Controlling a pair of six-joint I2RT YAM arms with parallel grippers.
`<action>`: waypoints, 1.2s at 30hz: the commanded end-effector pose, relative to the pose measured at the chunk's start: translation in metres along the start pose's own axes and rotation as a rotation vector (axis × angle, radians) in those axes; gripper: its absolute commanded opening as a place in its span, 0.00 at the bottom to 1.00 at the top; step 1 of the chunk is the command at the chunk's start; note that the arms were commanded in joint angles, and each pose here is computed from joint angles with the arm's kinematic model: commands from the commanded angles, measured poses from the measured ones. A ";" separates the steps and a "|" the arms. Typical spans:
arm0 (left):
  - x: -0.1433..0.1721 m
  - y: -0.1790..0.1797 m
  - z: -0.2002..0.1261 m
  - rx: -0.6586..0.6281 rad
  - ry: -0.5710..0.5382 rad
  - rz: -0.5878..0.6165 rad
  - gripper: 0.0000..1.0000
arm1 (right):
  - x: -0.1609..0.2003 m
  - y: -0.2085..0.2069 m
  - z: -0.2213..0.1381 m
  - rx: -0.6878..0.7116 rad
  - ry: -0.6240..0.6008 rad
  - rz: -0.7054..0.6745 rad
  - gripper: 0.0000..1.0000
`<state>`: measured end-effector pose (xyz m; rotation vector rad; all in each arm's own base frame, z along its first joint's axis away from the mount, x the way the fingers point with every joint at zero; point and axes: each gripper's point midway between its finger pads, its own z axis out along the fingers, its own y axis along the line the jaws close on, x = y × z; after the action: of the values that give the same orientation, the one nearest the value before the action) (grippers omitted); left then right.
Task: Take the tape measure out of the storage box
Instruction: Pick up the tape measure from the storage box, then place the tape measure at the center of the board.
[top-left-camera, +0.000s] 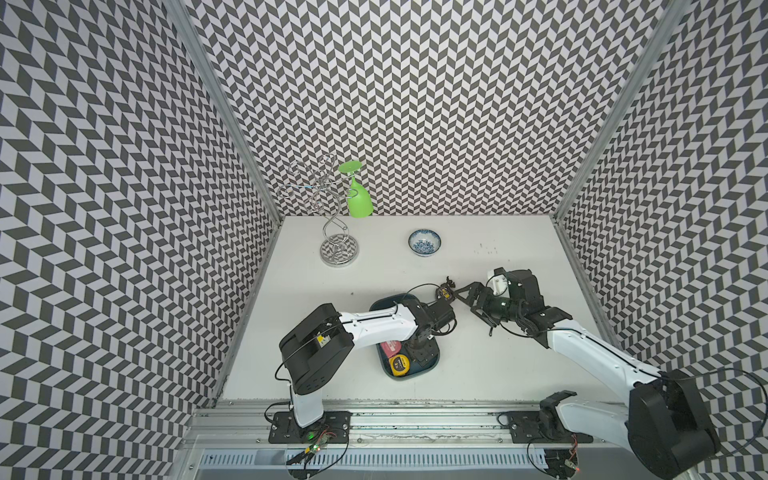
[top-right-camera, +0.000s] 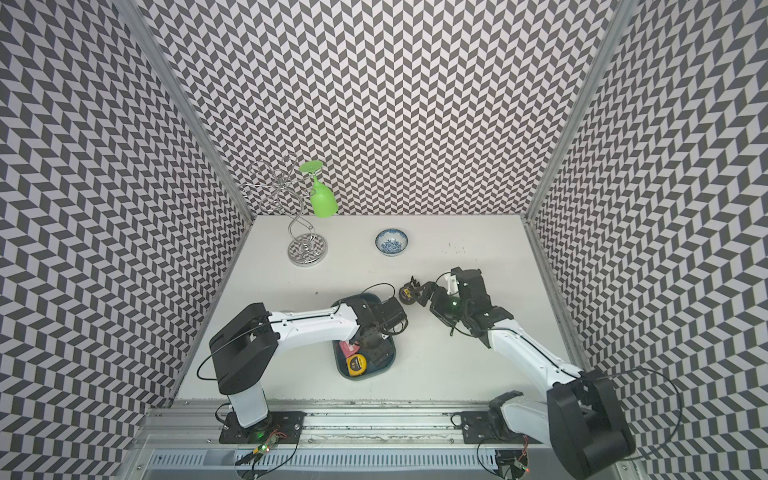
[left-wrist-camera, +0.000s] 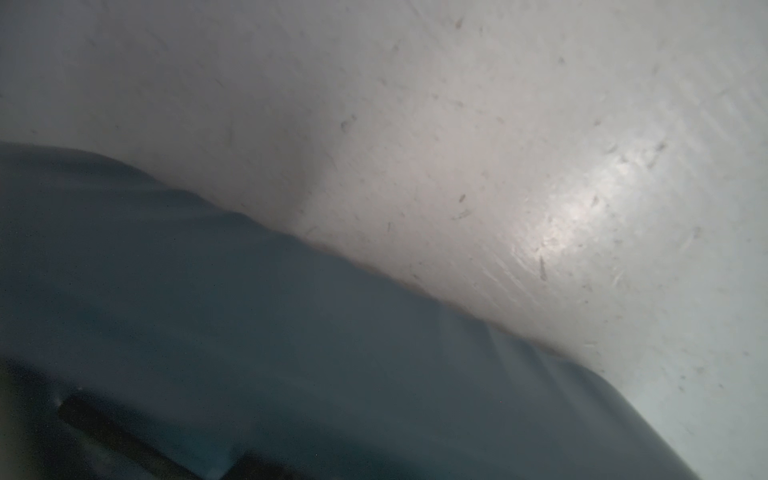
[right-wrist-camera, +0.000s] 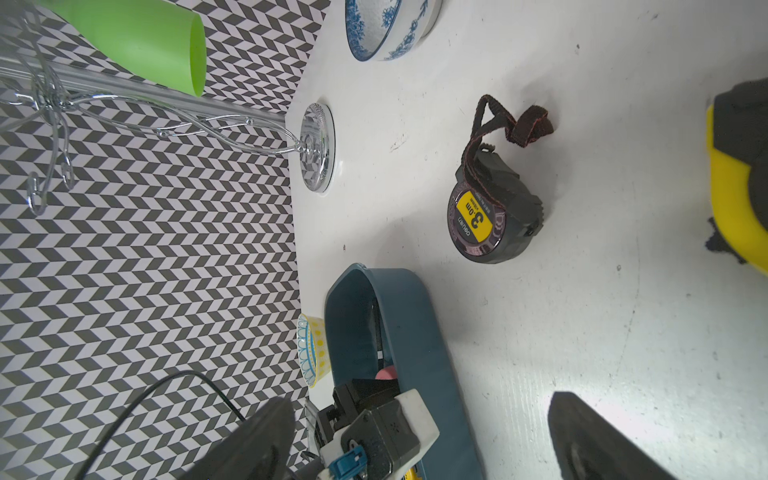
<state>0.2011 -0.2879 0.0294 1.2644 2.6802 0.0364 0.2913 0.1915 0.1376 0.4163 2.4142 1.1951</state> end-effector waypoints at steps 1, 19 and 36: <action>-0.016 0.003 -0.010 0.002 -0.045 -0.033 0.30 | -0.014 0.020 -0.005 -0.058 -0.043 -0.034 1.00; -0.056 0.077 -0.143 0.140 -0.296 -0.711 0.00 | -0.017 0.034 -0.017 -0.089 -0.087 -0.149 1.00; -0.103 0.105 -0.221 0.518 -0.563 -1.145 0.00 | -0.004 0.098 -0.027 -0.276 -0.202 -0.362 1.00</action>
<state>0.3010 -0.2708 0.2343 -0.2612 2.6307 -0.7755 0.2831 0.2247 0.2061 0.0614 2.1465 1.2435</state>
